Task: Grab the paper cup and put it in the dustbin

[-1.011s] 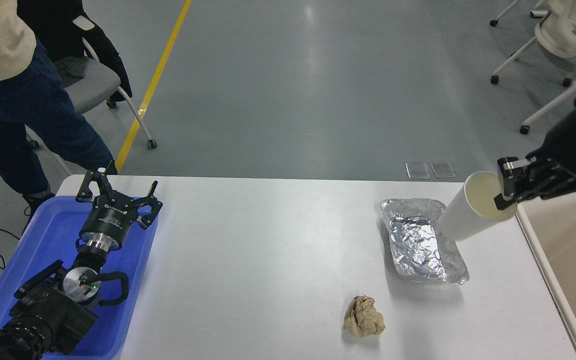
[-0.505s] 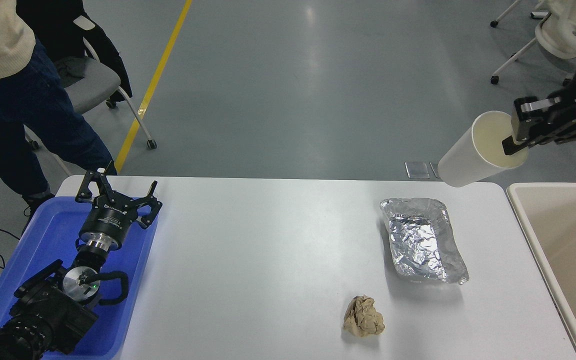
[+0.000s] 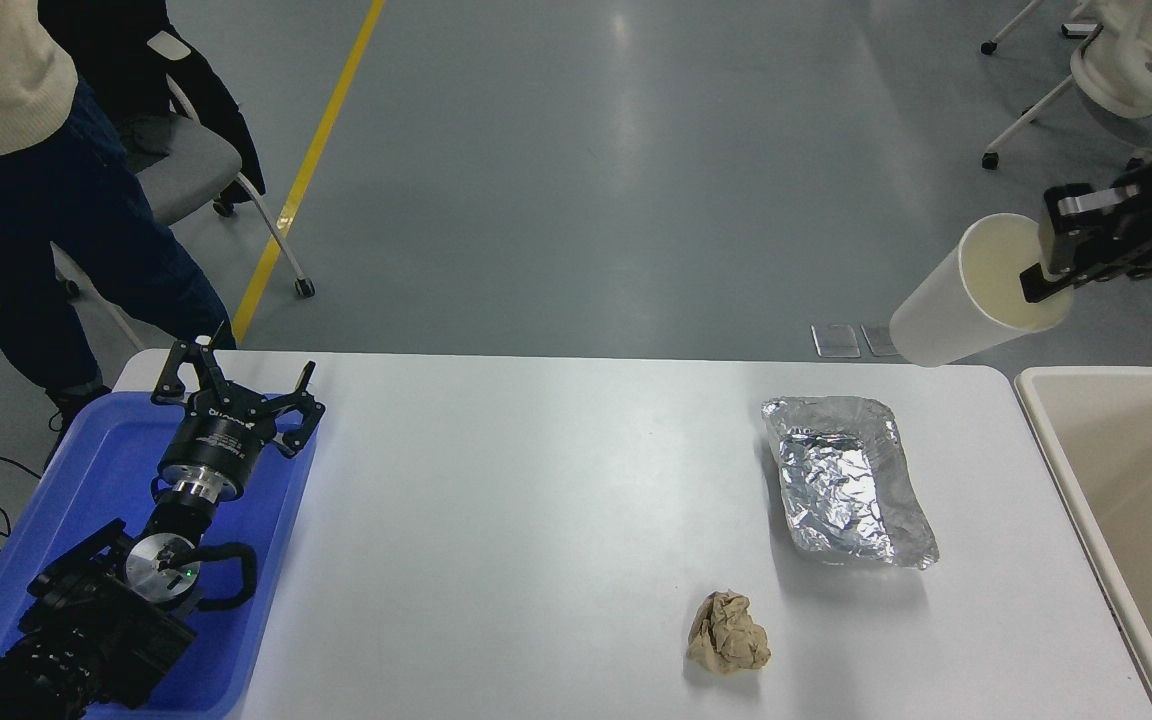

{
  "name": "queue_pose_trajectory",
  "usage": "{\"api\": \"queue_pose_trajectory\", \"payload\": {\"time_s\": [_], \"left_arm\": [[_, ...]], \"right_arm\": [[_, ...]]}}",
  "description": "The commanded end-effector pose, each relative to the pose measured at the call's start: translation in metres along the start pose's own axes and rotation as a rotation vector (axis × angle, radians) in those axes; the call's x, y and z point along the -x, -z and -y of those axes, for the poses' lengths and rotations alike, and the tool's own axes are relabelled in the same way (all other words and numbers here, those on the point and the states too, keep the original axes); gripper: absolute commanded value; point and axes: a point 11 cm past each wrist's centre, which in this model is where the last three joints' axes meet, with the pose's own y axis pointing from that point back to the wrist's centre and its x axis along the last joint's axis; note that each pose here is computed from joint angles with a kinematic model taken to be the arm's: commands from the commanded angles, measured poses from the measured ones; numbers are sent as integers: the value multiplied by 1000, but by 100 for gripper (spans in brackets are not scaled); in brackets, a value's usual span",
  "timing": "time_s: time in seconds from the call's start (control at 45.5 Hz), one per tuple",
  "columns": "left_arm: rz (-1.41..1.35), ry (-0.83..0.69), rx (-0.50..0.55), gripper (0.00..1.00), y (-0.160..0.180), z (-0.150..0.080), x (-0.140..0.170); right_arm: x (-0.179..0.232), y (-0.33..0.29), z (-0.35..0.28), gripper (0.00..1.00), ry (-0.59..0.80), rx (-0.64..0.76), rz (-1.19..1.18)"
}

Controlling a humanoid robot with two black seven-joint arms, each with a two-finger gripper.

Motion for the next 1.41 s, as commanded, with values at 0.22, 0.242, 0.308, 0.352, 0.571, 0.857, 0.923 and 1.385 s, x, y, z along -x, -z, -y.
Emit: {"api": "queue_pose_trajectory", "payload": {"time_s": [0.22,0.242,0.308,0.352,0.571,0.857,0.923,1.385], "left_arm": [[0,0,2,100,0,0,0],[0,0,2,100,0,0,0],[0,0,3,100,0,0,0],[0,0,3,100,0,0,0],[0,0,3,100,0,0,0],[0,0,3,100,0,0,0],[1,0,2,100,0,0,0],[-1,-1,4,100,-1,0,0]], "right_arm": [[48,-174,54,0,30,129,350],[52,-183,56,0,29,140,367],[55,-200,62,0,21,165,393],[57,-212,67,0,10,182,416],[85,-278,98,0,-98,235,527],[113,-320,158,0,-263,339,488],[115,-324,171,0,-291,383,436],[136,-332,219,0,-430,585,303]]}}
